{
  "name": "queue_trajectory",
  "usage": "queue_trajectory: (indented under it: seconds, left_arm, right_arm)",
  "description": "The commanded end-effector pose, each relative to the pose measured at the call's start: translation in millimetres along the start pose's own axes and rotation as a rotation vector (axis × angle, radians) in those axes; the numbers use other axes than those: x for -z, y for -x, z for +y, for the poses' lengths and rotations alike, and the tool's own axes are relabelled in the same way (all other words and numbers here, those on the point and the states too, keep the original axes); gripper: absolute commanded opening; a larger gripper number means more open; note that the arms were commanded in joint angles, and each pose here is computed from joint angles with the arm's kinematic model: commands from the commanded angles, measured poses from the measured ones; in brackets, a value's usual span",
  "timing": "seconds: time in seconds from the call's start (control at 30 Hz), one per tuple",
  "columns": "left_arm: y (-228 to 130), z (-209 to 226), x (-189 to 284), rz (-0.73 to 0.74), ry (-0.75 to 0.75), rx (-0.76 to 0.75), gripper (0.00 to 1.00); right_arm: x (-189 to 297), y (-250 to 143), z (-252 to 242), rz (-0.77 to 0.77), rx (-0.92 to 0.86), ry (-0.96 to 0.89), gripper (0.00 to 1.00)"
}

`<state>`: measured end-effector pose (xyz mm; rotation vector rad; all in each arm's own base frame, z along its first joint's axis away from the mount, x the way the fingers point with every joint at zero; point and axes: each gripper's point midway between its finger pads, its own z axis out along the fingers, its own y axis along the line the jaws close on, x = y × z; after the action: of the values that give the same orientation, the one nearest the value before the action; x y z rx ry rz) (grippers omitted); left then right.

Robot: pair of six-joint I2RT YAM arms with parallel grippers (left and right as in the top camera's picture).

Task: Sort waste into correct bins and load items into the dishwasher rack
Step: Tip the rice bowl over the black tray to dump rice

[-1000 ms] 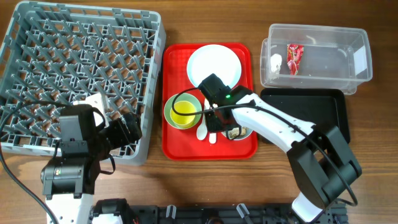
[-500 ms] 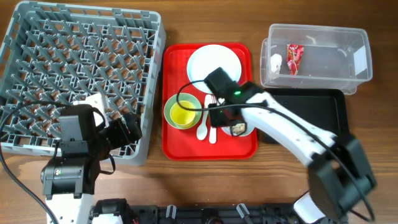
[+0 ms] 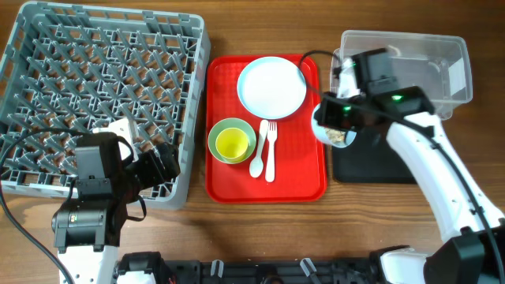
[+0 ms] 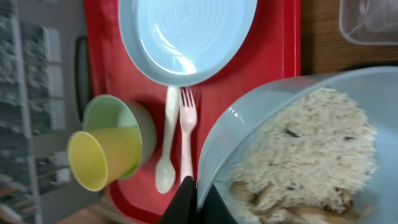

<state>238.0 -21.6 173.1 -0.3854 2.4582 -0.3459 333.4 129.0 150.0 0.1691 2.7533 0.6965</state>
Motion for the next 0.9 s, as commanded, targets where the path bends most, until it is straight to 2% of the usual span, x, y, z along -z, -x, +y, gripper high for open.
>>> queue_trajectory:
  seconds: [0.0,0.27,0.5,0.87]
  left_arm:
    - [5.7,-1.2,5.0,-0.023,0.002,-0.002,1.0]
    - [5.8,-1.2,5.0,-0.024,0.002,-0.002,1.0]
    - [5.8,-1.2,5.0,-0.024,0.002,-0.002,1.0]
    - [5.7,-1.2,5.0,-0.023,0.002,-0.002,1.0]
  right_arm:
    - [5.8,-3.0,-5.4,0.039,-0.029,0.186,0.04]
    - [17.8,-3.5,-44.5,0.004,-0.166,0.407,0.04]
    - [21.1,-6.3,-54.1,-0.027,-0.247,0.625,0.04]
    - [29.6,9.6,-62.7,-0.029,-0.352,0.834,0.04]
